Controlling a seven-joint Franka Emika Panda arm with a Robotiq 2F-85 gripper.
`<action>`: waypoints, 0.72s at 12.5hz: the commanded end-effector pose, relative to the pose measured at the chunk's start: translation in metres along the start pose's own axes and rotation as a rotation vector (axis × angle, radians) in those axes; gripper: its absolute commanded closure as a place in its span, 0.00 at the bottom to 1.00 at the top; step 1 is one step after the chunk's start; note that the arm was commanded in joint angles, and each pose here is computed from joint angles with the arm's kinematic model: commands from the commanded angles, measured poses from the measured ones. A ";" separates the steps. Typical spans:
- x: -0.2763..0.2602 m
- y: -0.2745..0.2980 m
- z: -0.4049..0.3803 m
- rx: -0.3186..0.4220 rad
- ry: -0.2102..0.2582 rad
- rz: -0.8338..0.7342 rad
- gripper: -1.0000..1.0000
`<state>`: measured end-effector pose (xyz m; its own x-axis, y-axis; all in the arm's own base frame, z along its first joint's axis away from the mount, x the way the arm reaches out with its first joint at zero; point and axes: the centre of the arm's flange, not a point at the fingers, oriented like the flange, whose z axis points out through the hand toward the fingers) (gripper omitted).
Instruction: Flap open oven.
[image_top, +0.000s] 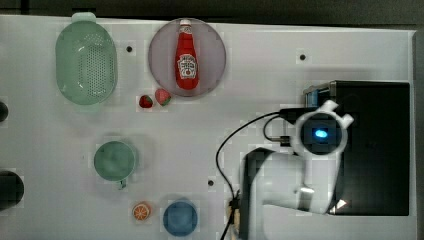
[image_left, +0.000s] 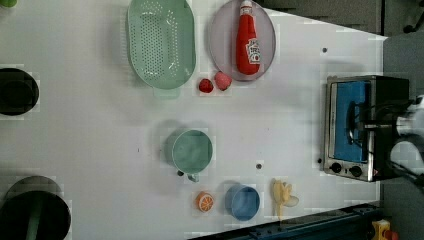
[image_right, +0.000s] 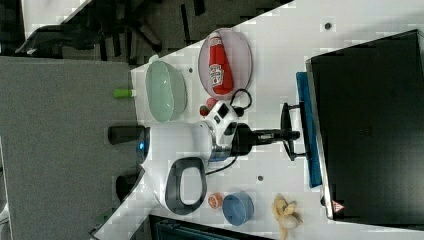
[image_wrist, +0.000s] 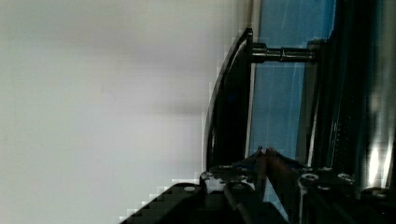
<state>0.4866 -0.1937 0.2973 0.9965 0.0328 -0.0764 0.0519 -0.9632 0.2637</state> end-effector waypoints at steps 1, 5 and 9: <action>0.015 -0.073 0.014 -0.095 -0.022 0.010 0.83; 0.020 -0.124 0.042 -0.222 -0.036 0.024 0.83; 0.020 -0.174 0.074 -0.356 -0.022 0.055 0.83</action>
<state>0.4921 -0.0550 0.1811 0.9821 0.0996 -0.1598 0.1731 -0.8116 0.5580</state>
